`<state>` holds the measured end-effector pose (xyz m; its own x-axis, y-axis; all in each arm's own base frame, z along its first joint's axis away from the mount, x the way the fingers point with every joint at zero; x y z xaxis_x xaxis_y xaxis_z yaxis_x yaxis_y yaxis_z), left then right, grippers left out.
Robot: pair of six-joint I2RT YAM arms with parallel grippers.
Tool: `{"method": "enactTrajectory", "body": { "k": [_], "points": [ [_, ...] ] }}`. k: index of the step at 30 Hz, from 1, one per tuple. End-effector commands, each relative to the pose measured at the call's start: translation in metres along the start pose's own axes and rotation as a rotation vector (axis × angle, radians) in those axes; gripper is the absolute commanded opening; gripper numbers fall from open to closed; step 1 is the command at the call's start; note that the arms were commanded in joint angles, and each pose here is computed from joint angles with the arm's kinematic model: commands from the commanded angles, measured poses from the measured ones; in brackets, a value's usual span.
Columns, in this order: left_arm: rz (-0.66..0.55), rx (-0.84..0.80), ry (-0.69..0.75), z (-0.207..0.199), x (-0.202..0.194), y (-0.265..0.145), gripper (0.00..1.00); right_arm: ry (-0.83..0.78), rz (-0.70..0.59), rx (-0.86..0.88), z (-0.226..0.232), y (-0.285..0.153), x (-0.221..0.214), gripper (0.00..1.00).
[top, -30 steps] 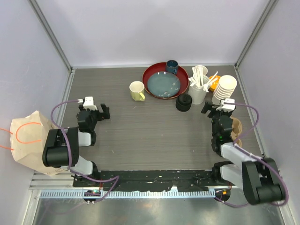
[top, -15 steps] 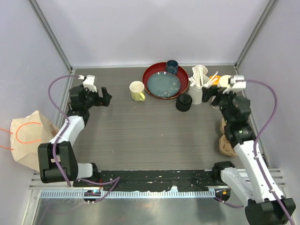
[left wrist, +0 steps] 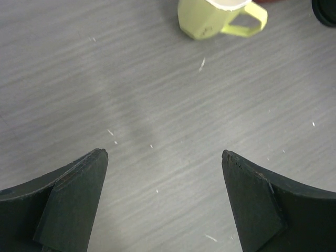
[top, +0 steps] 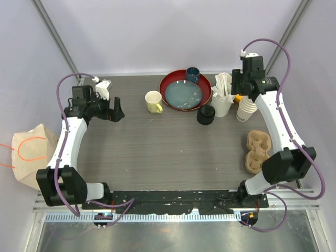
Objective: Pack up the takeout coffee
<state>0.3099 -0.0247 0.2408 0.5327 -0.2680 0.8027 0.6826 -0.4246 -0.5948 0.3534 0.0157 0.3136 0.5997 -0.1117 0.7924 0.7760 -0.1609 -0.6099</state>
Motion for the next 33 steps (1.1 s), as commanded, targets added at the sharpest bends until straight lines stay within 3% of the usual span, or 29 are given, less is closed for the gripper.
{"method": "enactTrajectory", "body": {
  "k": [1, 5, 15, 33],
  "points": [
    [0.051, -0.064, -0.022, -0.013, -0.004, -0.008, 0.94, -0.068, 0.019, -0.084, -0.017, -0.013, 0.018, 0.55],
    [0.055, -0.078, -0.026, -0.016, -0.003, -0.006, 0.93, -0.081, 0.081, -0.079, -0.023, 0.013, 0.014, 0.43],
    [0.071, -0.082, -0.018, -0.018, -0.007, -0.002, 0.91, -0.098, 0.122, -0.1, -0.03, 0.042, 0.015, 0.39],
    [0.082, -0.084, -0.009, -0.017, -0.009, 0.0, 0.9, -0.114, 0.115, -0.084, -0.031, 0.044, 0.021, 0.01]
  ]
}}
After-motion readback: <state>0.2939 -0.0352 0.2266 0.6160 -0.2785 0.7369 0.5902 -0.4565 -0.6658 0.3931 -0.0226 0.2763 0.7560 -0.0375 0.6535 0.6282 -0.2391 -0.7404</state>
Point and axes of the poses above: each gripper's point midway between its finger pads, its own y axis out along the fingers, its own z axis along the line the jaws close on, x = y × z, the point moved 6 cm from there along -y, back along the fingers, and after that the axes turned 8 degrees about y, right-handed, at the moved point
